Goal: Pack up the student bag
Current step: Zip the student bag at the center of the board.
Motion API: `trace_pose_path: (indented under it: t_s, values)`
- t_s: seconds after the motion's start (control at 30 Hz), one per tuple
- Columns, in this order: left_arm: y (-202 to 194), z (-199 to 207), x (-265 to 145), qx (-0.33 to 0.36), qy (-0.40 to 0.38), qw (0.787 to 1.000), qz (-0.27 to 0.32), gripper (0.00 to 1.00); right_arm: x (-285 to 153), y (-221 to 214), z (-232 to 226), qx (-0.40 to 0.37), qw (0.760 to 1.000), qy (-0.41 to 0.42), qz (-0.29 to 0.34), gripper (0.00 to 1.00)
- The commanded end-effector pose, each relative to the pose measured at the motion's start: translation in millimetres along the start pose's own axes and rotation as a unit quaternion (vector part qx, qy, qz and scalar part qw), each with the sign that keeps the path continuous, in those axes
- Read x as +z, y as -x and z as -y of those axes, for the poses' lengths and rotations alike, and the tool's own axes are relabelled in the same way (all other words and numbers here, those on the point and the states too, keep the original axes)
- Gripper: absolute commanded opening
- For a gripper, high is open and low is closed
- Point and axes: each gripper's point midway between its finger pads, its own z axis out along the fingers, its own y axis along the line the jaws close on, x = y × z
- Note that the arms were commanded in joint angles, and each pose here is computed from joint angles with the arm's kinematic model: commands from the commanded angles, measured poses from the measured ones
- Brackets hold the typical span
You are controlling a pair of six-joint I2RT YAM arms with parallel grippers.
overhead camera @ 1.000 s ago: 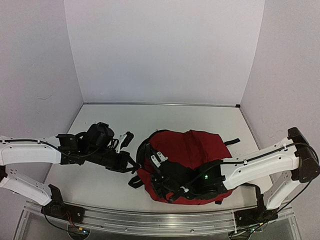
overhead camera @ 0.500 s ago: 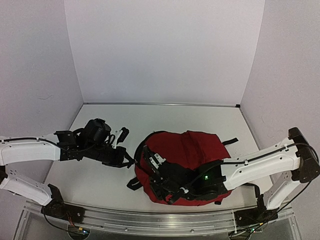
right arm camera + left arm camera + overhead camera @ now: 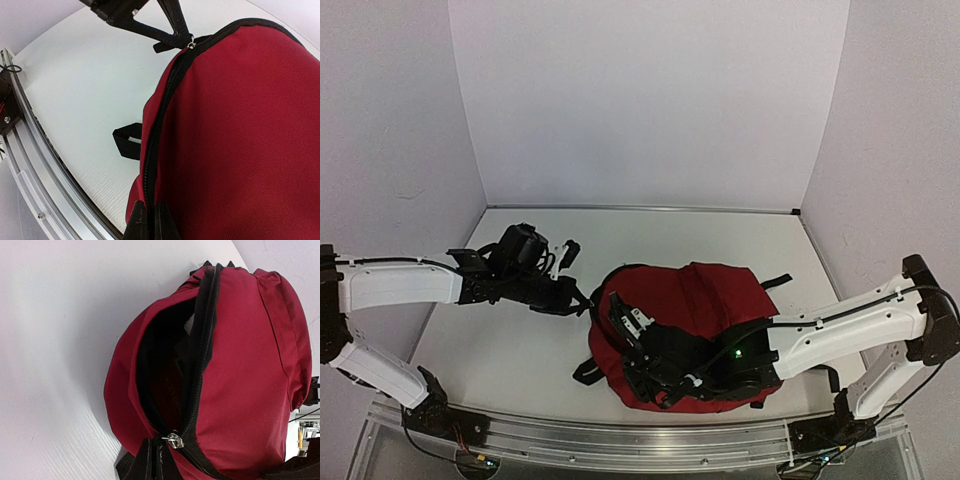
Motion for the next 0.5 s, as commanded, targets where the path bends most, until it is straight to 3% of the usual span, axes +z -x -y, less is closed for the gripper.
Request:
trace_pose_path:
  t_s: [0.0, 0.47]
  values:
    - [84, -51, -17, -0.013, 0.106, 0.984, 0.145, 0.0, -29, -18, -17, -0.014, 0.998, 0.044, -0.047, 0.0]
    - [133, -56, -6, 0.007, 0.053, 0.987, 0.154, 0.0, -29, -7, -24, 0.019, 0.998, 0.05, -0.034, 0.0]
